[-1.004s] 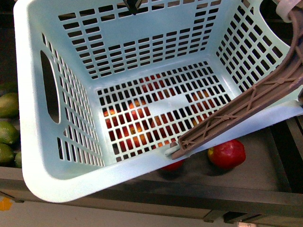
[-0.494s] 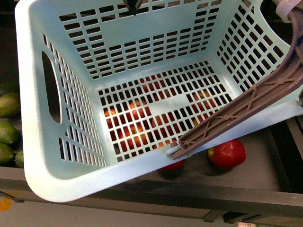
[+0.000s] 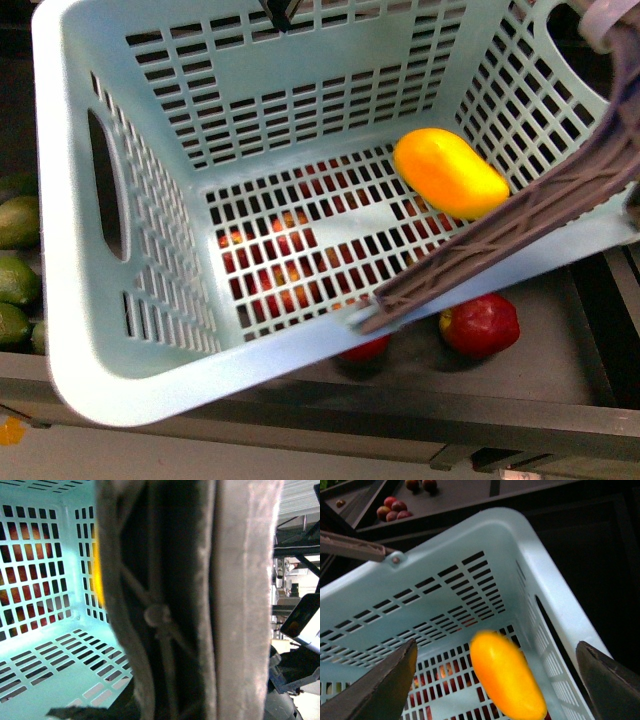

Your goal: Pick mango and avocado into basket

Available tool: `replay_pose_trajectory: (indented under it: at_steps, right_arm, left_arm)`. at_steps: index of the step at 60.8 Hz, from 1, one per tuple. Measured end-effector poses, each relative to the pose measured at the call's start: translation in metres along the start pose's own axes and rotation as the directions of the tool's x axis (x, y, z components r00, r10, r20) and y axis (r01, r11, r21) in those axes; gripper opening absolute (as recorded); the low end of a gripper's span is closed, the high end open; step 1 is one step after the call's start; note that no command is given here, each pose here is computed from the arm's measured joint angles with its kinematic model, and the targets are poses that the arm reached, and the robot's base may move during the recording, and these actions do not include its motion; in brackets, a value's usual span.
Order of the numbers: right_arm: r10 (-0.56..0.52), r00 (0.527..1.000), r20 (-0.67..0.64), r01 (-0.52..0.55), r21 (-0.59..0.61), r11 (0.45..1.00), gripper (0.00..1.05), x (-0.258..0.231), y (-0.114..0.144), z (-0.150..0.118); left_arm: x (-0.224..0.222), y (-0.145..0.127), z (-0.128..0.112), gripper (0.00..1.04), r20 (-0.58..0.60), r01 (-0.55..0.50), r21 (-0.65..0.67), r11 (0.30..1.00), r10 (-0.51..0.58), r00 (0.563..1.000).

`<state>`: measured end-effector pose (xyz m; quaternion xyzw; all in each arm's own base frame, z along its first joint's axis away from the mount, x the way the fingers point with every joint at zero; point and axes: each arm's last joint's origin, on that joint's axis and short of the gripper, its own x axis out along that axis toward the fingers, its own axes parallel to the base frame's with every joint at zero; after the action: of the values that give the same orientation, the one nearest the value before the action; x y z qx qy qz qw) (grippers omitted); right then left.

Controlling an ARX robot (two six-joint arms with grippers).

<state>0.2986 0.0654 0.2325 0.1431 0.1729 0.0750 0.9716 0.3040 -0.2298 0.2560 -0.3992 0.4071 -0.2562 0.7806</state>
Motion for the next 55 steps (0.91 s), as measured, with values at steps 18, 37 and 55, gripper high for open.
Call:
replay_pose_trajectory:
  at_steps: [18, 37, 55]
  right_arm:
    - [-0.129, 0.955, 0.268, 0.149, -0.056, 0.987, 0.85, -0.043, -0.028, 0.023]
    - [-0.095, 0.929, 0.357, 0.185, -0.228, 0.956, 0.39, -0.077, -0.045, -0.025]
    - [-0.098, 0.931, 0.351, 0.193, -0.247, 0.950, 0.02, -0.105, -0.062, -0.056]
  left_arm:
    - [0.001, 0.002, 0.000, 0.14, -0.002, -0.009, -0.002, 1.000, 0.009, 1.000]
    - [0.001, 0.001, -0.001, 0.14, -0.010, -0.004, -0.002, 1.000, 0.004, 1.000]
    - [0.001, 0.001, -0.001, 0.14, -0.009, -0.005, 0.001, 1.000, 0.005, 1.000]
